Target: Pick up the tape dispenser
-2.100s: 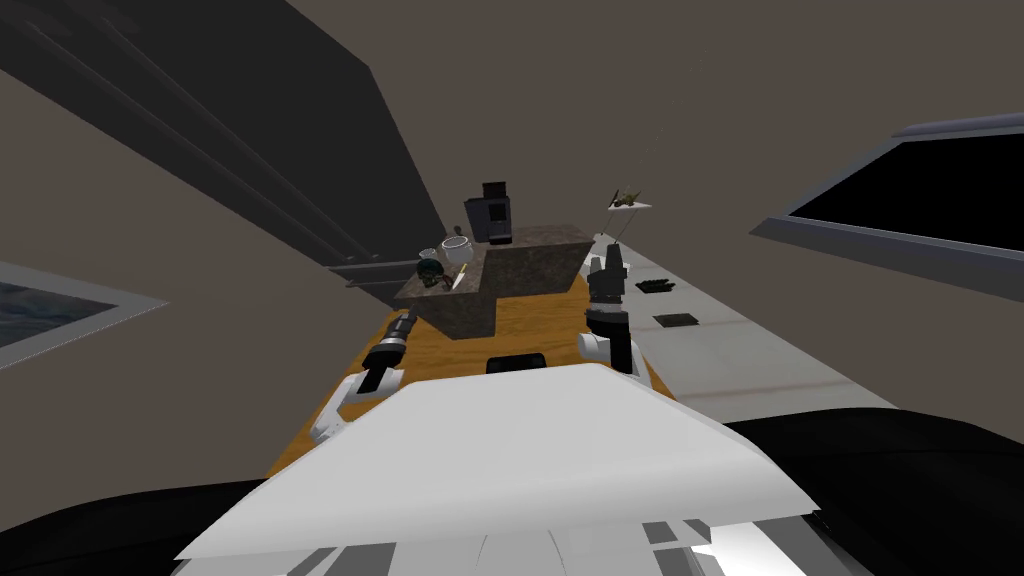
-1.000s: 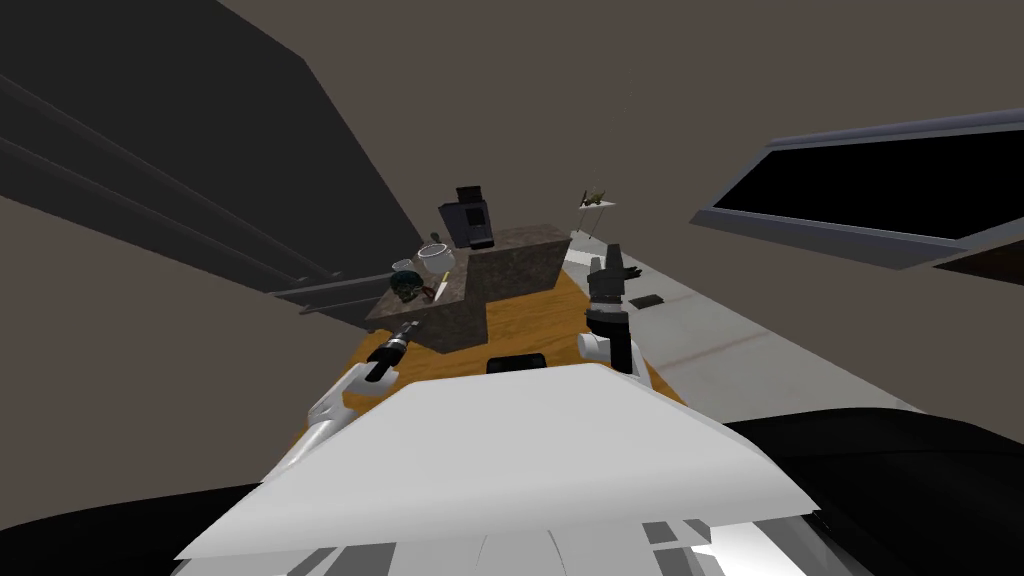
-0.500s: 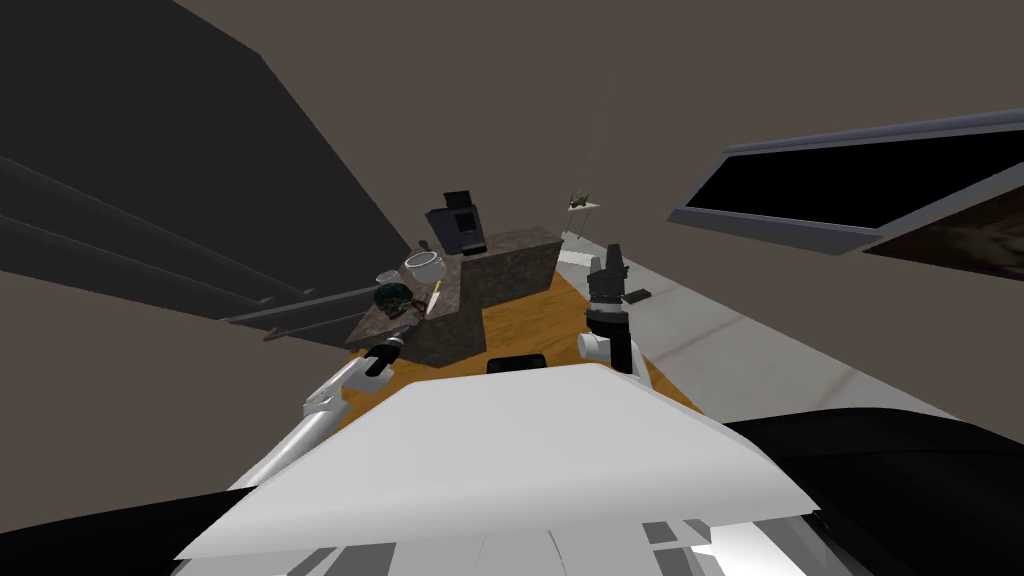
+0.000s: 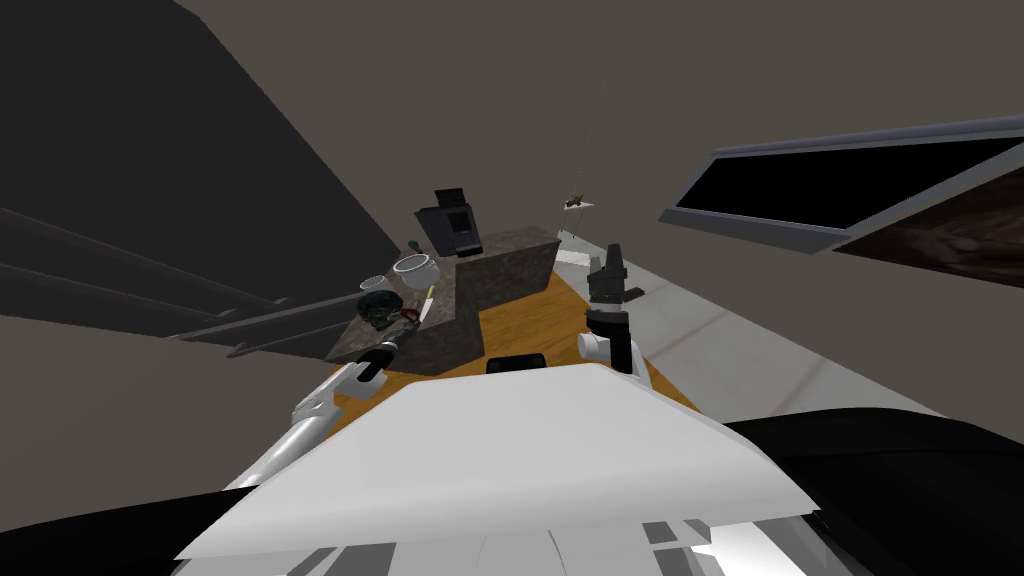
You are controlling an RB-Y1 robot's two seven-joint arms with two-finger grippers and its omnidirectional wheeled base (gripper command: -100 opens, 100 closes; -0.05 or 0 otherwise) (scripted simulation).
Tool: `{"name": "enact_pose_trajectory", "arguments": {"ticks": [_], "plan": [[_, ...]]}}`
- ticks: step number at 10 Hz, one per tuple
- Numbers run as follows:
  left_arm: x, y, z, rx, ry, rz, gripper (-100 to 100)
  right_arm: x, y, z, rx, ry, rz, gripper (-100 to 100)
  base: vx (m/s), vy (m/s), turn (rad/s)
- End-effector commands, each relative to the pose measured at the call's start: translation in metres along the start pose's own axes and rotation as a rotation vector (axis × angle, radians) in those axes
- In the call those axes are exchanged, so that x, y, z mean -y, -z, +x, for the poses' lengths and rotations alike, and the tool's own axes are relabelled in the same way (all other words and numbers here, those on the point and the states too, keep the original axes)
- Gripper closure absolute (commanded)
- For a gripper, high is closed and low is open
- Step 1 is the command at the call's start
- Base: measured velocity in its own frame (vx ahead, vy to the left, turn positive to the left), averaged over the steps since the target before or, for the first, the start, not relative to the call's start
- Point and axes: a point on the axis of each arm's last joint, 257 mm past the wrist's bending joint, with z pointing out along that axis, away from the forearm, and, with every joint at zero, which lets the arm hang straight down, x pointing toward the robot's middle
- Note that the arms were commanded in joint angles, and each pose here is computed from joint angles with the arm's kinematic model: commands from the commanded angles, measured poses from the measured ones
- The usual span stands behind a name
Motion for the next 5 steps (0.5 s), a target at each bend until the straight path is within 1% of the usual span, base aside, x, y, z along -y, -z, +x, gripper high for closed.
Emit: {"name": "enact_pose_trajectory", "arguments": {"ticks": [1, 2, 3, 4, 5], "plan": [[-0.027, 0.011, 0.012, -0.017, 0.015, -0.023, -100, 0.000, 0.000, 0.000, 0.000, 0.000, 0.000, 0, 0.078, -0.076, -0.168], [-0.032, 0.014, 0.019, -0.024, 0.016, -0.015, -100, 0.000, 0.000, 0.000, 0.000, 0.000, 0.000, 0, 0.079, -0.065, -0.053], [-0.029, 0.014, 0.018, -0.020, 0.016, -0.002, -100, 0.000, 0.000, 0.000, 0.000, 0.000, 0.000, 0, 0.038, -0.032, 0.034], [-0.054, 0.026, 0.028, -0.032, 0.030, -0.031, -100, 0.000, 0.000, 0.000, 0.000, 0.000, 0.000, 0, 0.057, -0.046, -0.150], [-0.056, 0.028, 0.031, -0.034, 0.030, -0.029, -100, 0.000, 0.000, 0.000, 0.000, 0.000, 0.000, 0, 0.059, -0.046, -0.078]]}}
